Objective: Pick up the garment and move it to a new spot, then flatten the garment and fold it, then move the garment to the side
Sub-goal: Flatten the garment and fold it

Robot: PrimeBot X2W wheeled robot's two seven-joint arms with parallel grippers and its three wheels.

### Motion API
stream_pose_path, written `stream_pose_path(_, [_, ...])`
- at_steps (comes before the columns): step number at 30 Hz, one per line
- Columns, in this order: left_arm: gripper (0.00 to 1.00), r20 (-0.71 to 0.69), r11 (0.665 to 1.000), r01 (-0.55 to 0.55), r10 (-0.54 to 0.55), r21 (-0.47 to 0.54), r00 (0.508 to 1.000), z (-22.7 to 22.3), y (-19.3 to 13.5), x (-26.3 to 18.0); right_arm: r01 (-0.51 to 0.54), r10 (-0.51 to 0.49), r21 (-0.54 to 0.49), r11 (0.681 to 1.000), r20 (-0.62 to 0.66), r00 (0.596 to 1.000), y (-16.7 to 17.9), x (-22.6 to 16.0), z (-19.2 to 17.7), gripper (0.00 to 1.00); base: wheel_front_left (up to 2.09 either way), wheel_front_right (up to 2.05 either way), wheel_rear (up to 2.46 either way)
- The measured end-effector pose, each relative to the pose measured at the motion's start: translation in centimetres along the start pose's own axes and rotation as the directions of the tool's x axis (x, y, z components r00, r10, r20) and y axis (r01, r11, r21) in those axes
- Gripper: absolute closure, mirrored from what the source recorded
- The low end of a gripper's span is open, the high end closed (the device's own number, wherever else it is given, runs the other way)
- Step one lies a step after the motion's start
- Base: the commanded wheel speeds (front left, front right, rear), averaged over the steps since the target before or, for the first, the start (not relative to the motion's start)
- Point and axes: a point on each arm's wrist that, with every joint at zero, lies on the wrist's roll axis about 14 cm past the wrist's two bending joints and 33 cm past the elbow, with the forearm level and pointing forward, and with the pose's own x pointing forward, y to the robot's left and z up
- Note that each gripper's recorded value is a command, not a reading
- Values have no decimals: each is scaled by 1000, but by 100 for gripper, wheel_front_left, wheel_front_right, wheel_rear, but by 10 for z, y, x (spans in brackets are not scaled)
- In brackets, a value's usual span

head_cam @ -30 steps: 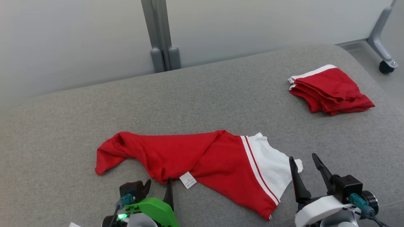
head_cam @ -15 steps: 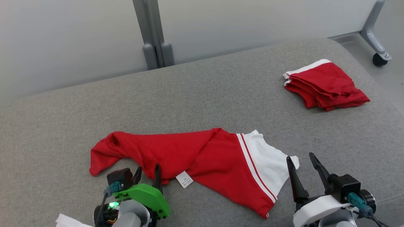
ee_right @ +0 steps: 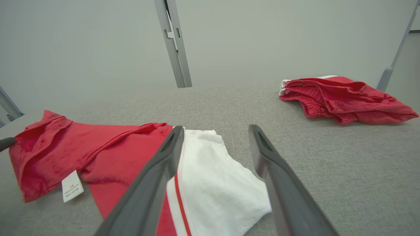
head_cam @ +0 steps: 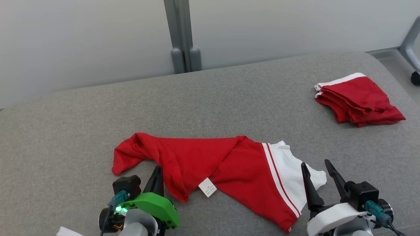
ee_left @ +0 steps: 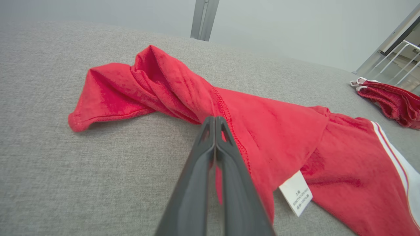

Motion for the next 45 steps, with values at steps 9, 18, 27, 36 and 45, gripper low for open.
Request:
stream_pose_path(9, [100,1,993,-113,113,-38,994,-8,42,-35,-31,31,3,1000,6,1000,9,5,2,0,0,0,0])
stream_pose_path(18, [100,-104,953,-300,295,-34,950,-34,107,-55,-19,19,9,1000,-10,1000,6,3,-4,0,0,0,0])
stream_pose_path(27, [62,-14,932,-363,363,-4,932,-2,138,-55,25,-26,-23,999,-31,999,-10,0,-9,0,0,0,0])
stream_pose_path(36, [0,85,946,-324,322,10,943,23,120,-51,19,-22,-23,1000,-128,991,-10,4,-33,0,0,0,0])
stream_pose_path(45, [0,119,968,-251,249,1,961,21,81,-54,-11,28,61,998,-280,959,9,25,-65,0,0,0,0])
